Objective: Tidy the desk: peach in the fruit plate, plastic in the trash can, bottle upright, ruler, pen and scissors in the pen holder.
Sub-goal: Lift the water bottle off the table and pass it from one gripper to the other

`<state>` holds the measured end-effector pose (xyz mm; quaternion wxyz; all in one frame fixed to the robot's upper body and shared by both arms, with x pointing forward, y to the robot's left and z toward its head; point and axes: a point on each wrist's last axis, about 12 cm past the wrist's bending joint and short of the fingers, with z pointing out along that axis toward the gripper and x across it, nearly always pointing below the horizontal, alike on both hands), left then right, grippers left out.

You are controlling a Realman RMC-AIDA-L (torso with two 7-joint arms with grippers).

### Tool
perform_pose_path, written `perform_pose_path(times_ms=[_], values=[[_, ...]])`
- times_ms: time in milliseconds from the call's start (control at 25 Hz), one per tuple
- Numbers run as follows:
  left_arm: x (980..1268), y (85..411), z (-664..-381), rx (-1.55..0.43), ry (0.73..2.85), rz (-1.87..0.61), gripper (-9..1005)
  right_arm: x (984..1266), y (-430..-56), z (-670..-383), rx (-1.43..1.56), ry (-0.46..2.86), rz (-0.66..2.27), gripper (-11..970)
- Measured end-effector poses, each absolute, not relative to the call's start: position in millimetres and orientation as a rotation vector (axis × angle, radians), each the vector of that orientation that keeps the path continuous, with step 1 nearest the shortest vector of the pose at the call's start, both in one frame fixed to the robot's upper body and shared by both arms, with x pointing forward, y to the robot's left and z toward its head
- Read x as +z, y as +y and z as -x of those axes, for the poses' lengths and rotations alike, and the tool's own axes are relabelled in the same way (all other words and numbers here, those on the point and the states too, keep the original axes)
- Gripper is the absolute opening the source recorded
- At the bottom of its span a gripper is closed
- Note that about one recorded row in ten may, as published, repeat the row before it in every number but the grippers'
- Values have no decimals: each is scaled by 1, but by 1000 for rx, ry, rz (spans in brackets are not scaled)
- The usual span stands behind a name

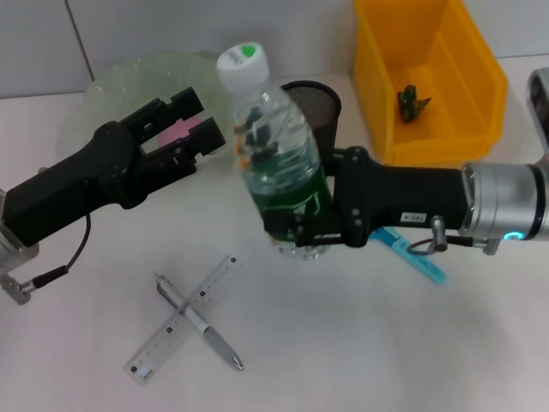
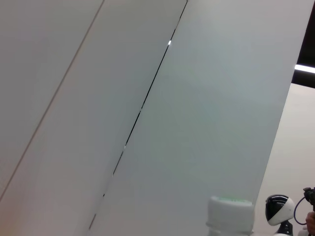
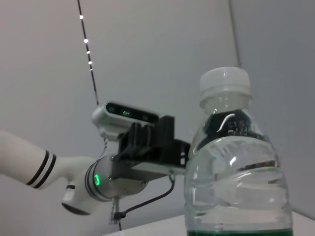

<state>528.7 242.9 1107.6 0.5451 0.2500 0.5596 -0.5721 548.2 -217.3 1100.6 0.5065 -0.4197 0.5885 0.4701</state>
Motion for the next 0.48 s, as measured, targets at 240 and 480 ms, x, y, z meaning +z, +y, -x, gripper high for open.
perform_pose_path(times_ms=[240, 480], values=[[1107, 241, -529, -1354, 1320, -597, 796, 1095, -211, -548, 1135, 1450, 1035, 787], [1106, 235, -530, -1340, 1301, -625, 796, 1091, -207, -547, 1139, 1471, 1053, 789]])
